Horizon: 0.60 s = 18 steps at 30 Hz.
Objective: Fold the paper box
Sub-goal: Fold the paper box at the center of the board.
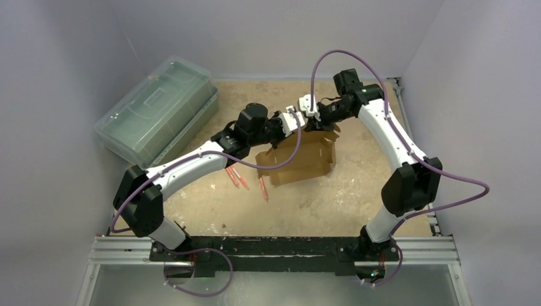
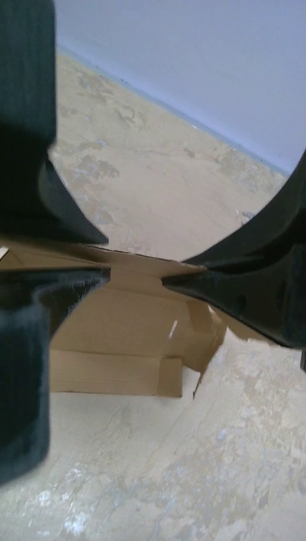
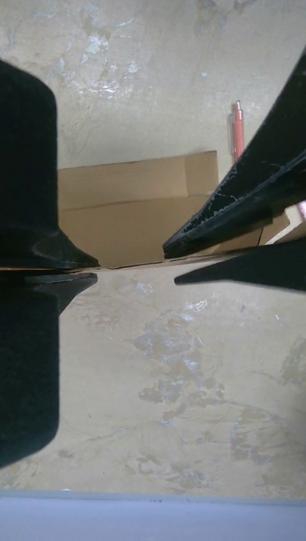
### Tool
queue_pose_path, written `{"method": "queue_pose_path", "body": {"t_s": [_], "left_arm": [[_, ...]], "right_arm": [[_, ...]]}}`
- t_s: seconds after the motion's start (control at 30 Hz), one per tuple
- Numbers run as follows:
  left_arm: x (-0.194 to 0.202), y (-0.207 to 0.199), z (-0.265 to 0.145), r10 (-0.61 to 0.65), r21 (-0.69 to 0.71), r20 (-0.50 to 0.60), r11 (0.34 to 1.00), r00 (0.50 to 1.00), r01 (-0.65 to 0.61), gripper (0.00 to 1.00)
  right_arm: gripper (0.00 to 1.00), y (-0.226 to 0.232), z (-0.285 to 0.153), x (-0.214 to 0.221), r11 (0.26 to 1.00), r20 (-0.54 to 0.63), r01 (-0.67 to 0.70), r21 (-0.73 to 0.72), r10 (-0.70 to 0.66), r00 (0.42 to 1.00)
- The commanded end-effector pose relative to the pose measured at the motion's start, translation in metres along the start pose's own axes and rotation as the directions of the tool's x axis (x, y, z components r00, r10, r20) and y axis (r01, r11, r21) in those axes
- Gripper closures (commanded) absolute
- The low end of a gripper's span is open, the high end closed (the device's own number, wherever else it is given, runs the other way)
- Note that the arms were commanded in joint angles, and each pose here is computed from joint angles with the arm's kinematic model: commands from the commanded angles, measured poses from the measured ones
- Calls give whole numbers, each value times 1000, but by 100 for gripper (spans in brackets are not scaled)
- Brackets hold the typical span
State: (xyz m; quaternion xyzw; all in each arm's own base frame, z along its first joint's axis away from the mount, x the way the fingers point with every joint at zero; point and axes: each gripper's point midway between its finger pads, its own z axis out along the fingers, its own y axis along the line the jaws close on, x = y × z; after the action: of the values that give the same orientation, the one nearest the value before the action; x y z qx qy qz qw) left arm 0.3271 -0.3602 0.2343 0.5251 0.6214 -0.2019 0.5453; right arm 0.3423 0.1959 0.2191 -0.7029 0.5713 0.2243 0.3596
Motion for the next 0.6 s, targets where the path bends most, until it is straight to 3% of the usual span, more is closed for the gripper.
{"method": "queue_pose_path", "body": {"t_s": [0.0, 0.17, 0.23, 0.37, 0.5, 0.57], "left_arm": [[-44, 39, -19, -95, -166, 123, 979, 988, 115, 73], [-55, 60, -66, -279, -287, 270, 890, 921, 354, 26], [-53, 61, -85, -351, -311, 328, 836, 877, 451, 16], [-31, 38, -107, -468, -273, 345, 779, 814, 564, 14], [-17, -14, -99, -575, -39, 389, 771, 720, 636, 22], [-10, -37, -88, -590, 23, 390, 774, 707, 633, 24]], "right_arm": [[100, -18, -17, -23, 994, 15, 28, 102, -30, 999], [100, -46, -31, -30, 947, 49, -94, 307, 82, 995], [100, -60, -41, -34, 900, 84, -163, 403, 141, 986], [100, -71, -63, -33, 809, 97, -225, 544, 206, 974], [100, -82, -84, -31, 692, 108, -253, 676, 247, 963], [100, -86, -87, -28, 646, 102, -252, 721, 261, 960]]}}
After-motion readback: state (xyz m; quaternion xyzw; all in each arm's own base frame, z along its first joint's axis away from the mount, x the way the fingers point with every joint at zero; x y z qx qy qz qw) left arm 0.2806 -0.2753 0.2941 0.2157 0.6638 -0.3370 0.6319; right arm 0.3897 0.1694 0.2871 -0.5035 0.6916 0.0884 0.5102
